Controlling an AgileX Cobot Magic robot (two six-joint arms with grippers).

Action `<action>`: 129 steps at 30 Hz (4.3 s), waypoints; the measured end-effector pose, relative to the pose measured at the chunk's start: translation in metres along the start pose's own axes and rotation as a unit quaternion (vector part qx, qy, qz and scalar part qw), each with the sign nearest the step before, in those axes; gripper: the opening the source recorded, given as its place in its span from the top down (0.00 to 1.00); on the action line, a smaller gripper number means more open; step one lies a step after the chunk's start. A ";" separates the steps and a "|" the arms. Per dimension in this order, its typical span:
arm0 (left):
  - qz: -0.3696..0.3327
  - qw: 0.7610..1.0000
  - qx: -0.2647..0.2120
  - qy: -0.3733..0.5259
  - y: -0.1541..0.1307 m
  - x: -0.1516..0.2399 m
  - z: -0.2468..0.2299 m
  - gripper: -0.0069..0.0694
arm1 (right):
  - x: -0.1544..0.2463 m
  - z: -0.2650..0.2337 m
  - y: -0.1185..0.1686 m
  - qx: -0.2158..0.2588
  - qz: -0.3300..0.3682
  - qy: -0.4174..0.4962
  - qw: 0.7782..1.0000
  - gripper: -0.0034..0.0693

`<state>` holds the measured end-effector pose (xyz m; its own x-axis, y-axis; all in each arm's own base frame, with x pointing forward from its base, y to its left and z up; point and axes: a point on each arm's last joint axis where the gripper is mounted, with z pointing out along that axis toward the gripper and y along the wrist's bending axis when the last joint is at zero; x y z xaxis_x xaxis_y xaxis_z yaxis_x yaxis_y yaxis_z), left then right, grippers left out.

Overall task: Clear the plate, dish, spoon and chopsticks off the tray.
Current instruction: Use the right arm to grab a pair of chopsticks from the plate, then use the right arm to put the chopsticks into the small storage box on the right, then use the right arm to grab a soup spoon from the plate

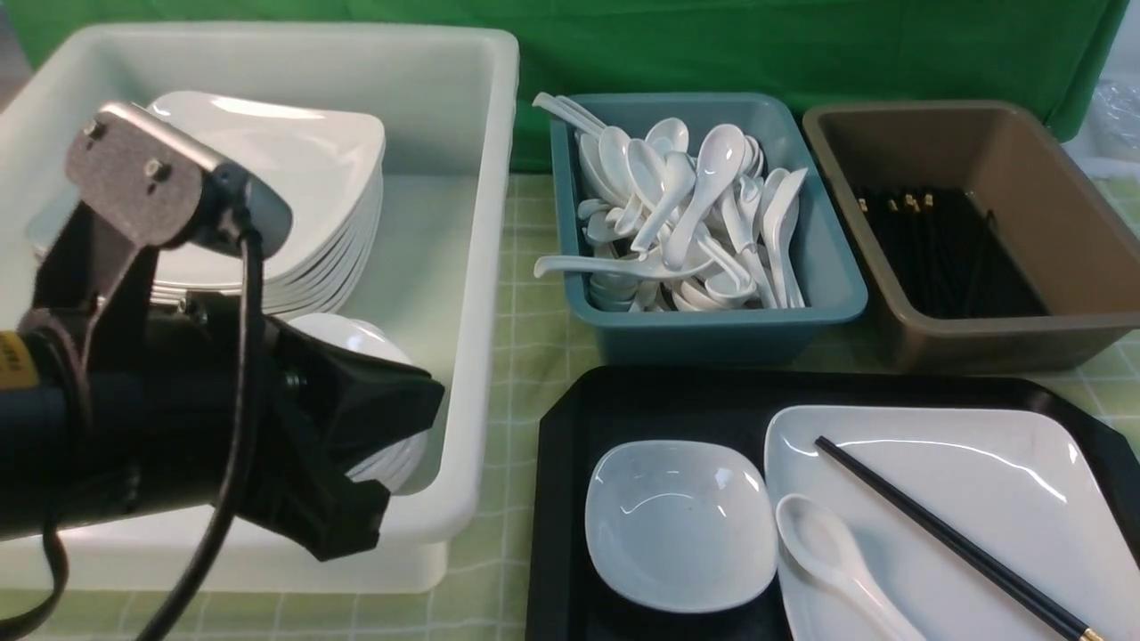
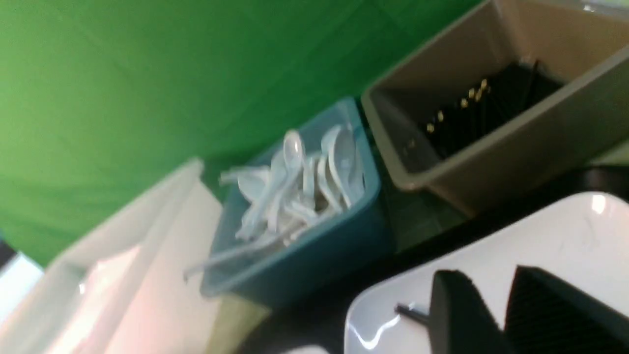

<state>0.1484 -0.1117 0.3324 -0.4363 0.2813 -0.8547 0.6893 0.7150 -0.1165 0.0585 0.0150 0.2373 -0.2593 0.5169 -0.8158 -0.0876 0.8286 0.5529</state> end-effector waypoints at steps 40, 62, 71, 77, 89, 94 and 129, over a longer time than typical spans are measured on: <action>0.054 0.993 0.063 -0.087 -0.036 0.003 -0.082 0.90 | 0.020 0.217 -0.042 0.077 -0.357 0.638 0.678 0.44; 0.051 0.976 -0.011 -0.211 -0.024 -0.019 -0.088 0.90 | -0.082 0.197 0.047 0.032 -0.352 0.402 0.844 0.74; 0.053 0.970 -0.030 -0.235 -0.021 -0.023 -0.090 0.90 | -0.147 0.305 0.005 0.104 -0.203 0.259 0.938 0.74; 0.058 0.969 -0.035 -0.236 -0.020 -0.024 -0.090 0.90 | -0.133 0.359 -0.045 0.148 -0.141 0.280 0.938 0.51; 0.102 0.978 -0.039 -0.178 -0.020 -0.012 -0.084 0.90 | -0.144 0.288 0.015 0.102 -0.197 0.420 0.880 0.51; 0.109 0.978 -0.041 -0.171 -0.019 -0.011 -0.084 0.90 | -0.079 0.235 0.055 0.032 -0.249 0.531 0.809 0.56; 0.111 0.979 -0.042 -0.168 -0.019 -0.011 -0.084 0.90 | 0.016 0.199 0.061 0.005 -0.347 0.521 0.780 0.75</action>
<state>0.0916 -0.0749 0.3862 -0.0559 0.2199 -0.9739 0.6893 0.7142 0.1217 0.2403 0.1161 0.2244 -0.7938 -0.5074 -0.3353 -0.5486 0.8354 0.0348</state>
